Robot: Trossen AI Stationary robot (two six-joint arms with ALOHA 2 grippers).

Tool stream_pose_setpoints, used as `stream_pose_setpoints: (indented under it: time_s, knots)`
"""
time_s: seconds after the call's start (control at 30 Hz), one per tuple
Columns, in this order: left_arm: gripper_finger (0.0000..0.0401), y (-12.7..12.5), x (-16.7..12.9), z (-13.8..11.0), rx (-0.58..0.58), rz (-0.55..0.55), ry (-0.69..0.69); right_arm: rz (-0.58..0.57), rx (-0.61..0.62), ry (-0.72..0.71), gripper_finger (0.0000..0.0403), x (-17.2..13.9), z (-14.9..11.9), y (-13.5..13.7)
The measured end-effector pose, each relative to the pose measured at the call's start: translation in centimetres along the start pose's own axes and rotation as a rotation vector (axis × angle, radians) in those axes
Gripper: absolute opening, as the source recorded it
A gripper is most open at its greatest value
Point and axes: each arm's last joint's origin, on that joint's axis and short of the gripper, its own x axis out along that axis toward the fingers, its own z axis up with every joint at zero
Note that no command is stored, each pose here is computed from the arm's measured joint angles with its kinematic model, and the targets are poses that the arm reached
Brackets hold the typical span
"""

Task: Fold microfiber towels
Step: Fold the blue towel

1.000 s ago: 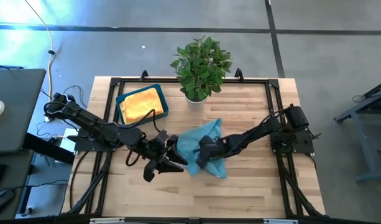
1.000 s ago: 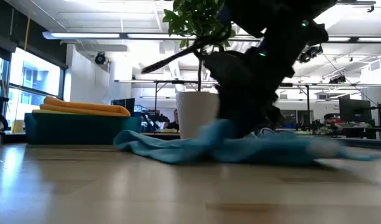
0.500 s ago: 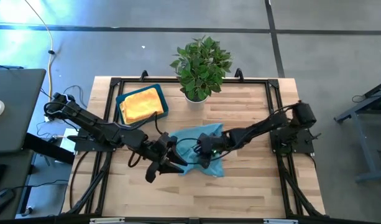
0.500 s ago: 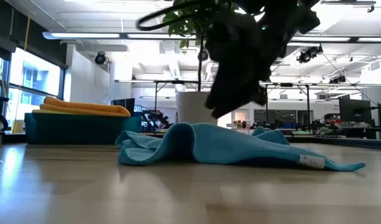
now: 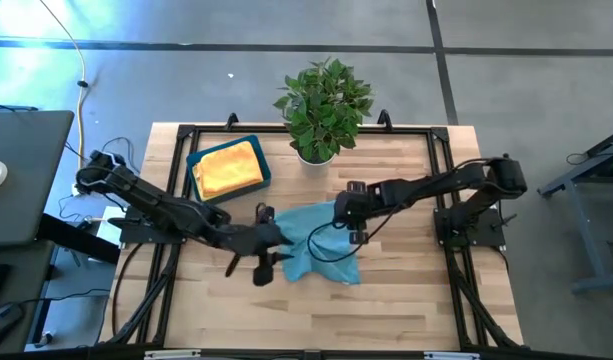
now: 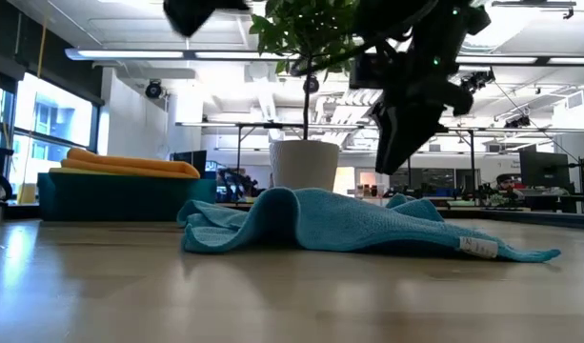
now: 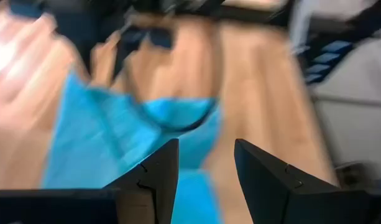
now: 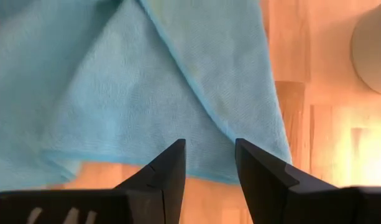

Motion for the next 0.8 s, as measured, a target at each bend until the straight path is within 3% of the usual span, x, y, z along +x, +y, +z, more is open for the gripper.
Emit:
stream_pose_setpoints:
  time_s: [0.17,0.4,0.67,0.8]
  knots:
    - [0.0145,0.1,2.2,-1.7,-0.017,0.117,0.09,-0.008,-0.047,0.022,0.0133,0.6,-0.2,-1.3]
    - [0.0145,-0.1,4.8,-3.5,-0.051,0.156,0.162,-0.002,-0.127,0.07,0.0133,1.3,-0.7,-2.9]
    - [0.0145,-0.2,5.5,-4.0,-0.104,0.17,0.176,0.015,-0.225,0.166,0.0133,3.3,-1.4,-3.9]
    - [0.0145,-0.2,5.5,-3.9,-0.104,0.172,0.175,-0.073,-0.267,0.21,0.0133,4.1,-1.5,-4.1]
